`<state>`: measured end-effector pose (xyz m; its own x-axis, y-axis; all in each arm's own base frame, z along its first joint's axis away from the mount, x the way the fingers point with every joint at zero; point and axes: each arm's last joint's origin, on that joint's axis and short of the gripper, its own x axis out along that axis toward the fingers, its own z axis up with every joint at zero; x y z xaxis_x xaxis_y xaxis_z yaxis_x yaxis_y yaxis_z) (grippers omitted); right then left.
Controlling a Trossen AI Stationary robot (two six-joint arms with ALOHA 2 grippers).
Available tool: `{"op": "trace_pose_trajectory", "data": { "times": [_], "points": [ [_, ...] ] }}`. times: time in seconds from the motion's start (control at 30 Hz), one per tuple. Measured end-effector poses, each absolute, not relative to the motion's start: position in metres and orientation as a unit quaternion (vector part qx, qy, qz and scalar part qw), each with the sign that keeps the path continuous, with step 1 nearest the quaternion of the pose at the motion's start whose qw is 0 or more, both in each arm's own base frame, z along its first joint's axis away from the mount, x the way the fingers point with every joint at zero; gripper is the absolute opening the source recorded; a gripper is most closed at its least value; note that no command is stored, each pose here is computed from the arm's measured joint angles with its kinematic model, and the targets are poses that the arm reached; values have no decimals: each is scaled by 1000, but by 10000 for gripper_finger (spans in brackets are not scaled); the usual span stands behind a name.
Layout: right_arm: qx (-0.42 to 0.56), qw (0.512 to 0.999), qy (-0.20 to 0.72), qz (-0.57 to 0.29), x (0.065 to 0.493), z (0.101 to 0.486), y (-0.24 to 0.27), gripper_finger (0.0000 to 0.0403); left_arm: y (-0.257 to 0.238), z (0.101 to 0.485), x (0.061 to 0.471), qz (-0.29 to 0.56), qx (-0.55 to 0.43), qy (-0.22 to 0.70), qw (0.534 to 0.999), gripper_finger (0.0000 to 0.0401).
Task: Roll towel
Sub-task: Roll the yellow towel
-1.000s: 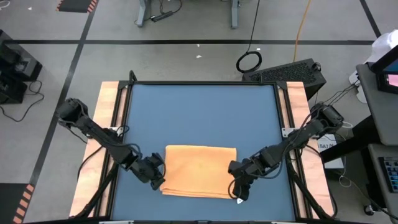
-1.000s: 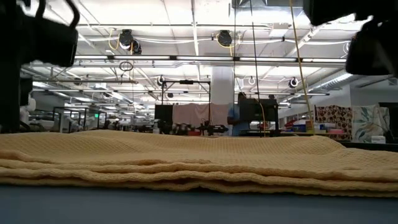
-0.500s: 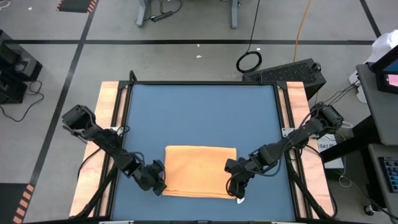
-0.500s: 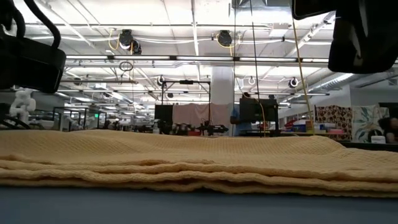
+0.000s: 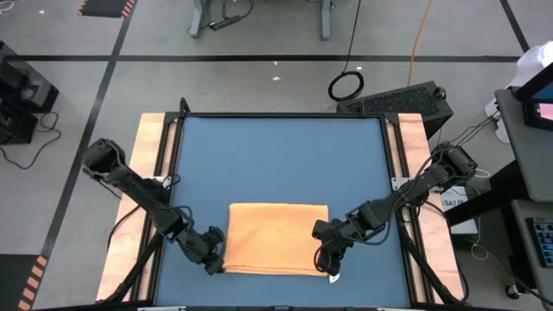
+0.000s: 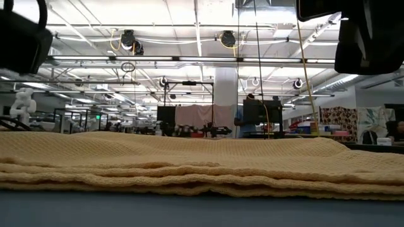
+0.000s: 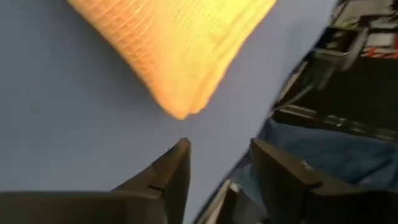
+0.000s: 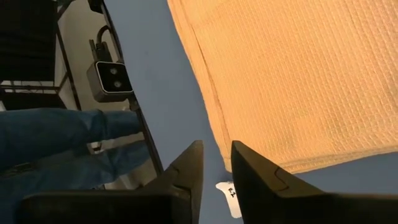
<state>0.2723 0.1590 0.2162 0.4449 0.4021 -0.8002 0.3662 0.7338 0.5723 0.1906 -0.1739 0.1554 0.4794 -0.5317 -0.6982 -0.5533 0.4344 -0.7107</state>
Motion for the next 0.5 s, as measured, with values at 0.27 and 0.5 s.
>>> {"op": "trace_pose_trajectory", "data": {
  "times": [0.27, 0.5],
  "points": [
    [369, 760, 534, 19, 272, 216, 160, 86, -157, 184, 174, 15, -540, 501, 675, 231],
    [363, 743, 560, 33, 268, 215, 160, 86, -136, 221, 170, -48, -531, 416, 737, 233]
  ]
}}
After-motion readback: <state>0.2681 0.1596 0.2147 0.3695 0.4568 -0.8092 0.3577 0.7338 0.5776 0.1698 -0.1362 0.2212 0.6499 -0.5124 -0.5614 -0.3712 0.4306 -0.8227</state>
